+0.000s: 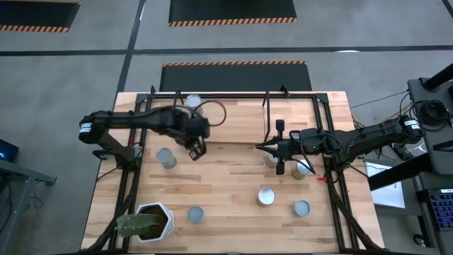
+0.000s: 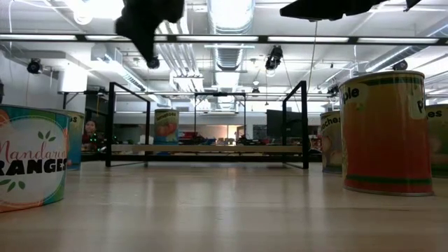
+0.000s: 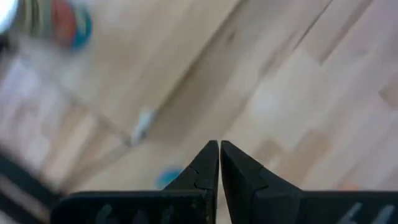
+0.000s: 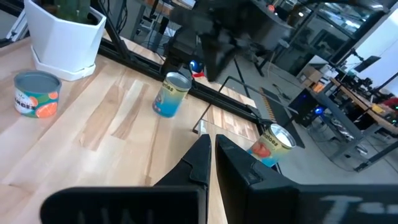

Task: Pick and place cans onto a shelf
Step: Put the canned cherries on the shelf

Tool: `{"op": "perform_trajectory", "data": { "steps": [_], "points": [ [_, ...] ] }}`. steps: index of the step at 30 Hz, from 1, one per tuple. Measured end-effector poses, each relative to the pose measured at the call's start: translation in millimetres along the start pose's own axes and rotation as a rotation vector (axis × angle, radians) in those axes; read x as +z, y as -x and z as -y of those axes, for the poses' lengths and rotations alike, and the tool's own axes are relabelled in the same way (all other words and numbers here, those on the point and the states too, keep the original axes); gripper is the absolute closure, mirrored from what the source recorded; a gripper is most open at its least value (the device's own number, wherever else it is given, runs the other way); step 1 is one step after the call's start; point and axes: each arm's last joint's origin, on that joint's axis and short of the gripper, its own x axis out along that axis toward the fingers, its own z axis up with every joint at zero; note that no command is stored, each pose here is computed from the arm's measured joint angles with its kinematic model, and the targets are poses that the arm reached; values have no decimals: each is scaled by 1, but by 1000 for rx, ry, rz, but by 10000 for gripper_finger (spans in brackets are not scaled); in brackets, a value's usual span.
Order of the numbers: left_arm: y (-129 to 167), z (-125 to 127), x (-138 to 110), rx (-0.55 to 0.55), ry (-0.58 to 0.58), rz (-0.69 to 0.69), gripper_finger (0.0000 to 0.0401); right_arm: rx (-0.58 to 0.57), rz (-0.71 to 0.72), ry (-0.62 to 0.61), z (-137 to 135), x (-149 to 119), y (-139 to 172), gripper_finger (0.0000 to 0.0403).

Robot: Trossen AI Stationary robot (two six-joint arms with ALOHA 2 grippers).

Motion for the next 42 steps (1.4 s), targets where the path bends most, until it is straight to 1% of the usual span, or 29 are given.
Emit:
{"op": "perform_trajectory", "data": {
  "steps": [3, 5, 10, 12, 16, 19, 21, 24, 27, 32, 37, 40, 42],
  "points": [
    [1, -3, -9, 12, 125, -107, 401, 0, 0, 1, 0, 0, 0, 390],
    [-4, -6, -17, 27, 200, -160, 401, 0, 0, 4, 0, 0, 0, 390],
    [-23, -11, -45, 78, 308, -226, 401, -1, 2, 14, 0, 0, 0, 390],
    [-27, -14, -58, 63, 352, -226, 401, 1, 0, 14, 0, 0, 0, 390],
    [-32, -23, -76, 1, 471, -173, 401, 6, -10, 28, 0, -1, 2, 390],
    [-34, -34, -90, 6, 568, -167, 399, 4, -7, 30, 1, 0, 5, 390],
    [-37, -39, -98, 10, 606, -168, 388, 0, 3, 28, 2, 2, 7, 390],
    [-37, -46, -106, 3, 628, -162, 358, -3, 15, 23, 3, 3, 10, 390],
    [-37, -50, -110, 8, 636, -140, 313, -5, 20, 20, 4, 4, 12, 390],
    [-39, -51, -108, 58, 651, -83, 215, 6, 13, 26, 4, 3, 12, 390],
    [-47, -48, -106, 128, 639, -108, 117, 9, 8, 28, 3, 3, 12, 390],
    [-50, -46, -105, 146, 616, -115, 76, 9, 8, 29, 3, 3, 12, 390],
    [-52, -45, -104, 160, 607, -116, 59, 10, 5, 29, 3, 2, 12, 390]
  ]
}}
